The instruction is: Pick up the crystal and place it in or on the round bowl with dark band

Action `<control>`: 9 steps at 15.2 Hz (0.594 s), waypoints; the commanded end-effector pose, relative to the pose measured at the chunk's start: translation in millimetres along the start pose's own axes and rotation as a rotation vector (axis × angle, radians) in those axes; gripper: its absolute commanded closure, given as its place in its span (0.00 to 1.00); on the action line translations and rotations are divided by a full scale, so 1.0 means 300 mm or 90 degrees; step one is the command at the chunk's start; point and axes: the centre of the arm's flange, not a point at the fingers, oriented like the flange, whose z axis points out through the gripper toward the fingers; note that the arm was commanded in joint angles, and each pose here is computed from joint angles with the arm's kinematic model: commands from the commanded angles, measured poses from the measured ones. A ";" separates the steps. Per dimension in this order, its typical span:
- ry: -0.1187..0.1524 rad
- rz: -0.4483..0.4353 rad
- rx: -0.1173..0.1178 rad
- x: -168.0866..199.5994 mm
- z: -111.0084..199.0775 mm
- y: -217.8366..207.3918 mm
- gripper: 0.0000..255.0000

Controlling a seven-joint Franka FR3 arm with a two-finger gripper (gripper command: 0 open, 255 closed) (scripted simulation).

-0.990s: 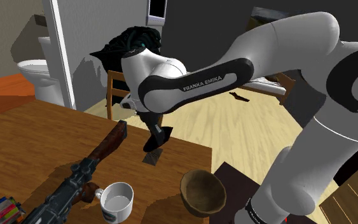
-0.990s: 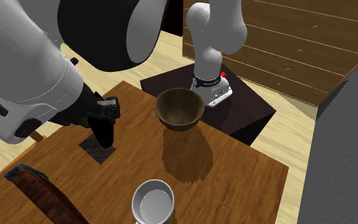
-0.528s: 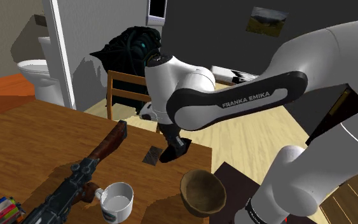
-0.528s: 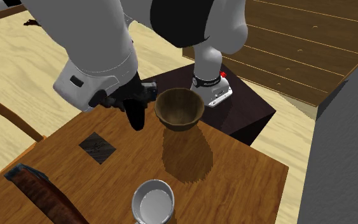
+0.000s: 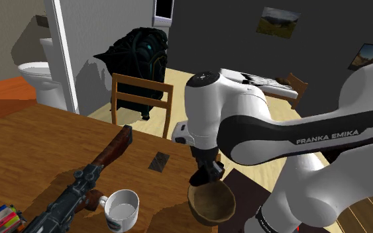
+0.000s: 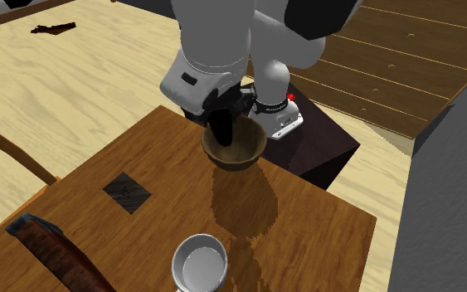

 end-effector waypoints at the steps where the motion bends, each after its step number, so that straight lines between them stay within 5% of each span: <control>1: 0.001 0.000 0.001 -0.044 0.009 -0.083 1.00; 9: 0.001 0.000 0.001 -0.019 0.131 -0.113 1.00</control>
